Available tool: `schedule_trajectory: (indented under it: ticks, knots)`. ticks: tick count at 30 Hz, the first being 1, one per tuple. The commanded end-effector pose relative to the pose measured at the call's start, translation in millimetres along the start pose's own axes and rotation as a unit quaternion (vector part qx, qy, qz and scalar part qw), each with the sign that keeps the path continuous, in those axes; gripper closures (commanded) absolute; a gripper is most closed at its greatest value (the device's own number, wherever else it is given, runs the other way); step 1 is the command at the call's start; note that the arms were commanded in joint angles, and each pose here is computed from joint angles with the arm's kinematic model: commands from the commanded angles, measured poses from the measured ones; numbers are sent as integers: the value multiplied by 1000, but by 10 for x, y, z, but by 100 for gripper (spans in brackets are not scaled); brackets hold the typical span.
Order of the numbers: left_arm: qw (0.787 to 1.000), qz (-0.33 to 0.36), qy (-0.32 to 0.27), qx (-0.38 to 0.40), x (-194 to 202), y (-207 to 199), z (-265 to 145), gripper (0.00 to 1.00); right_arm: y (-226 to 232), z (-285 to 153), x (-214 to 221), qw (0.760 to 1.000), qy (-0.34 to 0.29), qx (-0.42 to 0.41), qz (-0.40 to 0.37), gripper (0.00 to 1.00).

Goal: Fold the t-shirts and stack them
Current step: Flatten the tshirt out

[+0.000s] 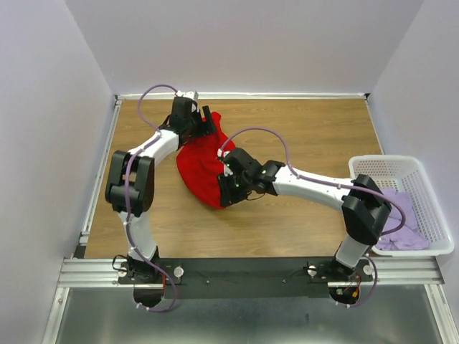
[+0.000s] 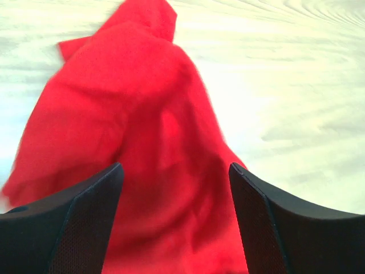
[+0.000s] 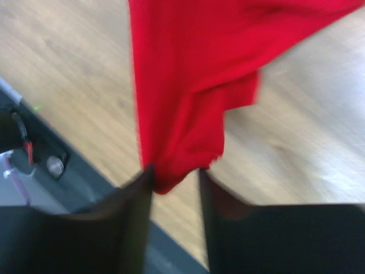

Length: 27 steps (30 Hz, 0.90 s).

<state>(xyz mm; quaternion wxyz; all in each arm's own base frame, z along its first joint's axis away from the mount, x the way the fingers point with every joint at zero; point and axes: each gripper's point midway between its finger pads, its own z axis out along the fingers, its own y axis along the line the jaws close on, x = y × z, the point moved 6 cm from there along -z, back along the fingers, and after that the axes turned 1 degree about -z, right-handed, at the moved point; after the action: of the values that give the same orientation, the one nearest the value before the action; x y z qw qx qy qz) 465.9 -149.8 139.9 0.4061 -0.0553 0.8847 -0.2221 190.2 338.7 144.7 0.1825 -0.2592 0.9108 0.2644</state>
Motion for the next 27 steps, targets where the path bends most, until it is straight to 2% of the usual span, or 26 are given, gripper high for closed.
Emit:
schedule_trajectory:
  ticks: [1, 2, 4, 5, 7, 8, 9, 10, 12, 15, 18, 21, 27]
  knots:
    - [996, 30, -76, -34, -275, -83, -740, 14, -118, -301, -323, 994, -86, 59, 25, 49]
    - [996, 25, -56, -60, -66, 26, -831, 13, -215, -380, -319, 991, -102, 85, 29, 41]
    - [992, 18, -86, -94, -60, 59, -1184, 12, -395, -471, -337, 986, -116, 106, 51, 38]
    - [992, 15, -65, -109, 177, 127, -1240, 12, -474, -509, -336, 984, -121, 116, 61, 37]
    - [989, -4, -54, -136, 400, 167, -1409, 12, -697, -606, -316, 977, -134, 141, 88, 34]
    - [990, -9, -63, -128, 448, 104, -1561, 12, -758, -641, -314, 975, -138, 149, 95, 34]
    - [990, -13, -36, -137, 699, 162, -1598, 12, -818, -665, -306, 973, -140, 154, 99, 33]
    - [992, -34, -36, -119, 807, 43, -1686, 12, -899, -704, -301, 971, -143, 161, 104, 33]
    - [993, -48, 3, -111, 1168, 32, -1722, 14, -984, -734, -300, 969, -144, 169, 107, 33]
    - [989, -83, 22, -116, 1465, 67, -1770, 21, -994, -740, -290, 971, -142, 165, 103, 33]
    - [987, -90, 38, -130, 1630, 115, -1766, 25, -1006, -705, -237, 973, -131, 160, 104, 33]
    - [984, -89, 49, -145, 1708, 149, -1733, 35, -1012, -662, -167, 976, -118, 153, 103, 33]
    - [980, -86, 90, -158, 1931, 135, -1640, 36, -1041, -614, -20, 979, -100, 148, 97, 33]
